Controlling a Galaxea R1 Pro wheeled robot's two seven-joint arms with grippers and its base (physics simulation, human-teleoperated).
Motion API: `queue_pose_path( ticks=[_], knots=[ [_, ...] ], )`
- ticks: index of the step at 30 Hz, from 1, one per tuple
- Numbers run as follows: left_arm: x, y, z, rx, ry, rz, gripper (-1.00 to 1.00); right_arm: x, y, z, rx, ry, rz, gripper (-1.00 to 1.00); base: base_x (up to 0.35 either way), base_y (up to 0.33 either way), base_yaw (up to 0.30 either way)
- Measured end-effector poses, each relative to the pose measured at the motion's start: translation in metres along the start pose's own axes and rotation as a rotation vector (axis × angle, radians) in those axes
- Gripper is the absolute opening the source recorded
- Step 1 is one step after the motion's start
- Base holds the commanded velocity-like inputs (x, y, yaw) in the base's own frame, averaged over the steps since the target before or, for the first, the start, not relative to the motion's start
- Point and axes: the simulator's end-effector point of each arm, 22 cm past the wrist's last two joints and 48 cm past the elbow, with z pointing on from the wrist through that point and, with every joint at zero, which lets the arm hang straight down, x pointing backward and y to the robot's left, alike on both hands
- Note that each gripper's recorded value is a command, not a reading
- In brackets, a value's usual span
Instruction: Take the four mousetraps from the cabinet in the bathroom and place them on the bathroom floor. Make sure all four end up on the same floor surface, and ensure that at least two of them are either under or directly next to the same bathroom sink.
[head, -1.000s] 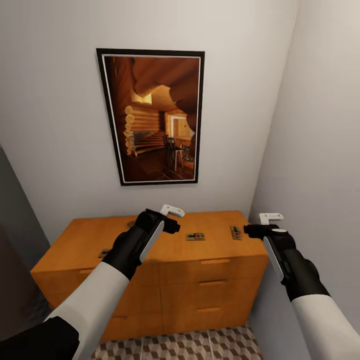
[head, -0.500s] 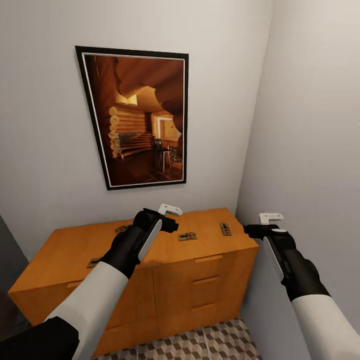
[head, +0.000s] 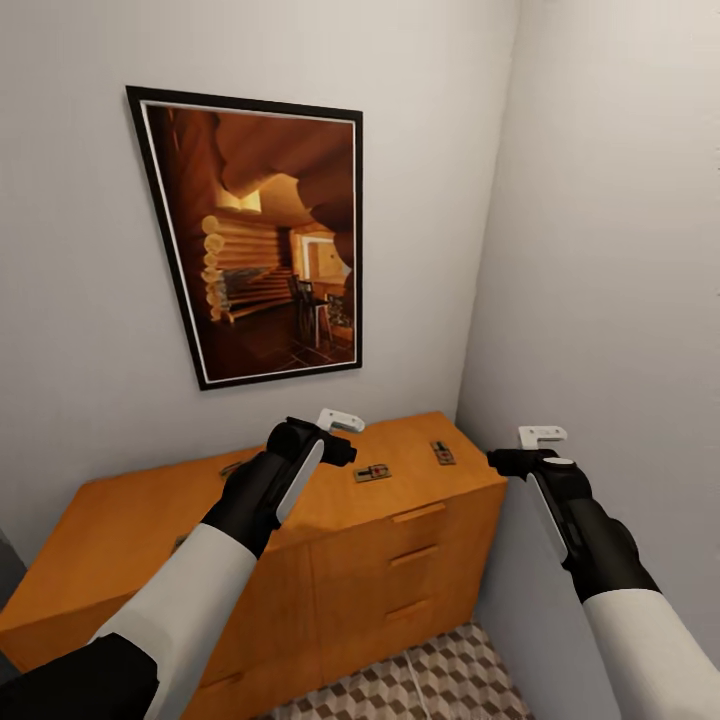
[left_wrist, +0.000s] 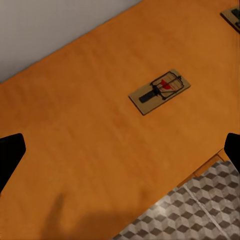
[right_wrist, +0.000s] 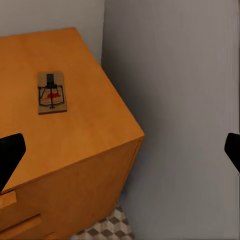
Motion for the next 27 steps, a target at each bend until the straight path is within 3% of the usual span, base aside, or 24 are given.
queue_pose_path(
  ticks=[27],
  knots=[
    [0.0030, -0.0004, 0.0008, 0.000, 0.006, 0.000, 1.00, -0.0005, 0.0010, -0.0006, -0.001, -0.001, -0.003, 1.00, 0.015, 0.041, -0.030]
  ],
)
